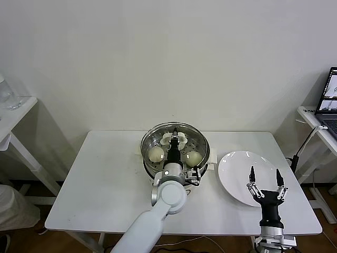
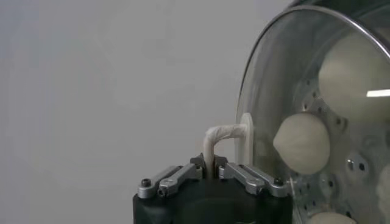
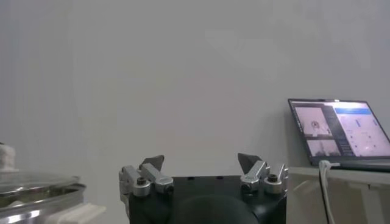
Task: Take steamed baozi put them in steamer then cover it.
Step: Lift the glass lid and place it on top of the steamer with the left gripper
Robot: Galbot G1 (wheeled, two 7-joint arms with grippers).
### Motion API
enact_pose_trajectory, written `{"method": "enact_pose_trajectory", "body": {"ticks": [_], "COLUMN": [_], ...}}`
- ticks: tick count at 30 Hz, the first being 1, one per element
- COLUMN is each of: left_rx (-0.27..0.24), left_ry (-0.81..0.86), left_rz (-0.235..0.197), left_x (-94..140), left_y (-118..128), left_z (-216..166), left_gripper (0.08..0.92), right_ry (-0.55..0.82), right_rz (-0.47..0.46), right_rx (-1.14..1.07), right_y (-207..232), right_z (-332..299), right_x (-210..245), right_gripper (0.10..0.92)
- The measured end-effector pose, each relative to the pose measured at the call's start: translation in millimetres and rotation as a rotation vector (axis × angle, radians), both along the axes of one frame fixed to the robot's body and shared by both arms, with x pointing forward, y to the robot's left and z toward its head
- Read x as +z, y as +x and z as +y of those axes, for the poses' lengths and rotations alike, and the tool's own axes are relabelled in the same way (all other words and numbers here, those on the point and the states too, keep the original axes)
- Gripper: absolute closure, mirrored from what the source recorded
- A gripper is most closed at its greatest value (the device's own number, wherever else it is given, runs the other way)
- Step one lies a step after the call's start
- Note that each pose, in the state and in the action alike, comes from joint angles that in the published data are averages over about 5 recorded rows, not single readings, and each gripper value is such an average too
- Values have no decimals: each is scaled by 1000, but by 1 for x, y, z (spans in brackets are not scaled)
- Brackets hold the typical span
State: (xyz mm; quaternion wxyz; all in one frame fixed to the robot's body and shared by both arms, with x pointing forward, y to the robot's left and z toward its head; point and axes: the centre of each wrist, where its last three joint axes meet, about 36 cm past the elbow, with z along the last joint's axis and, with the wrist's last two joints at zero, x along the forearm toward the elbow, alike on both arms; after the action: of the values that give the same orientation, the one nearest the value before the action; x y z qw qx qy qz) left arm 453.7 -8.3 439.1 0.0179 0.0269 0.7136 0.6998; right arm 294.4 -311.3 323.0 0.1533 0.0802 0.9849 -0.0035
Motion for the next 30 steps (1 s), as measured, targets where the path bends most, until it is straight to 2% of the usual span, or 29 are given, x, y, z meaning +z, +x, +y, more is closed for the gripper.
{"method": "enact_pose_trajectory", "body": {"ticks": [30], "left_rx": [-6], "left_ry": [6], "left_rz": [6], "left_x": [-14], "left_y": [-2], "left_z": [-10], "left_gripper": [805], "right_ry": [-6], "right_rz": [6], "right_rx": [6], "right_y": [0], "right_z": [1], "right_x": [-5], "right_gripper": [200]}}
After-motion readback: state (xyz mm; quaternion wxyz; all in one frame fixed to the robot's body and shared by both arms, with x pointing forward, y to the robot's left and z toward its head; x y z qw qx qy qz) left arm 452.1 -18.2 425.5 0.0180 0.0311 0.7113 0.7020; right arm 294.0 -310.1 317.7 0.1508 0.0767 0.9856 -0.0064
